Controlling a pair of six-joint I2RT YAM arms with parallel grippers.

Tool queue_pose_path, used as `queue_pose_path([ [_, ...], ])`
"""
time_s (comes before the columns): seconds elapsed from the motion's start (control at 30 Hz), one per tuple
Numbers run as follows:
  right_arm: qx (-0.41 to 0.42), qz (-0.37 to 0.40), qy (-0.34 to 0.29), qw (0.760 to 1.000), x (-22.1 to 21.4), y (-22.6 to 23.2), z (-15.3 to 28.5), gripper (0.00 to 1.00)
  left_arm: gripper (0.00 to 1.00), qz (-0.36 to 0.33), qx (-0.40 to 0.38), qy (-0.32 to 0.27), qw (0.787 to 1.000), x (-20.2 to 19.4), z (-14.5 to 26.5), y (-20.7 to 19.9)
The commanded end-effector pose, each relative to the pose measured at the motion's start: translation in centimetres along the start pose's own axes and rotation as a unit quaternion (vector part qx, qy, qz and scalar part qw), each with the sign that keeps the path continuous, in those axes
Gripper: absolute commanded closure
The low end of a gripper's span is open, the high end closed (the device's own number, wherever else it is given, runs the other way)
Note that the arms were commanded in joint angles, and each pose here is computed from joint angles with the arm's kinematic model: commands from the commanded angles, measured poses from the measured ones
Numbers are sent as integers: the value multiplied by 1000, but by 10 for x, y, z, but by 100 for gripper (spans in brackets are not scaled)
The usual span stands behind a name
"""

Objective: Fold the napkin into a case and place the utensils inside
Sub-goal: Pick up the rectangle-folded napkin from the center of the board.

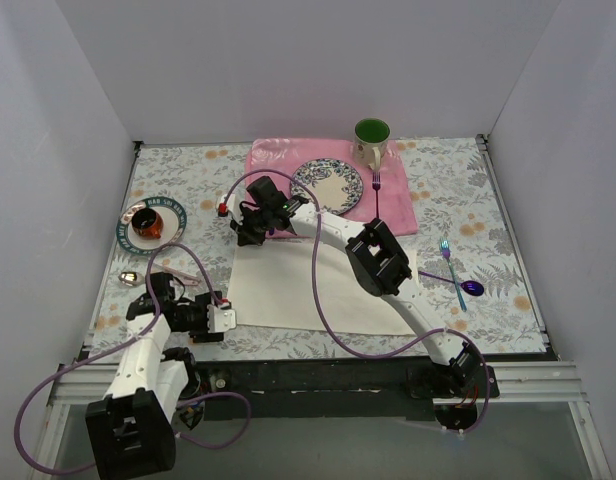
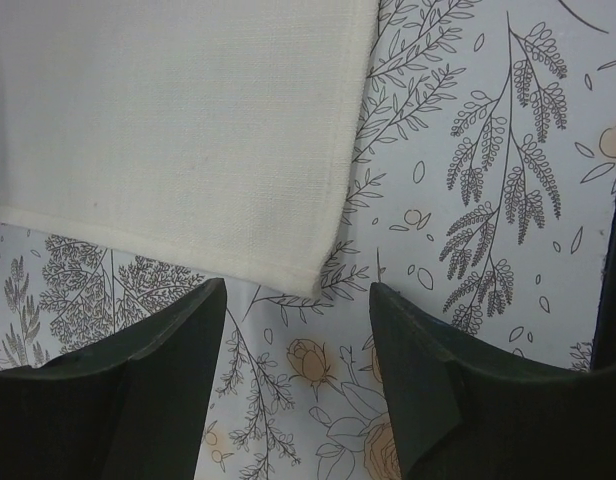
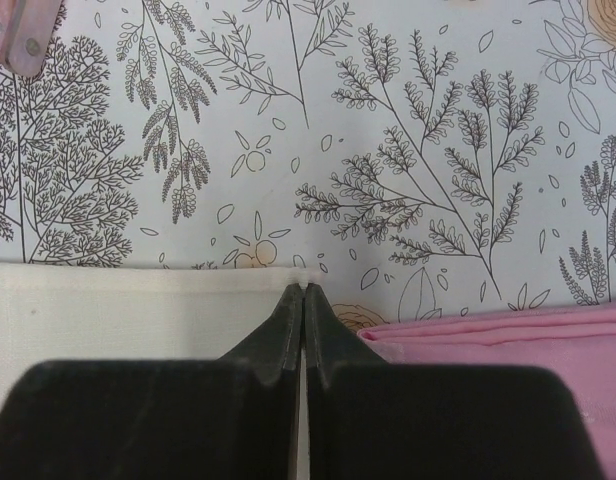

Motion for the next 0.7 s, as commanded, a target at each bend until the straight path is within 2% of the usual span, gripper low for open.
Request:
queue_pose_path([
  [0.0, -4, 15, 0, 1000, 1, 2, -7, 99, 43, -20, 0, -14, 1000, 0, -4, 3],
  [0.13, -3, 18, 1, 1000, 1, 3, -8, 99, 47, -26, 6, -17, 1000, -1, -5, 8],
  [0.33, -5, 20, 1, 1000, 1, 2, -8, 99, 60, -63, -9, -14, 998, -5, -11, 2],
  [0.6, -4, 20, 0, 1000, 1, 3, -10, 99, 66, -44, -20, -7, 999, -11, -20, 4],
  [0.67, -4, 20, 0, 1000, 2, 3, -9, 99, 70, -41, -26, 0, 999, -13, -21, 5],
])
Point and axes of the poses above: each gripper's point midway between its finger pads, its own z axis back along the fingers, its own y axis along the line the jaws close on, x = y × z, the point moved 7 cm from there along z, back along the fingers, and after that the axes turned 12 degrees about z, right-handed, at the moved point
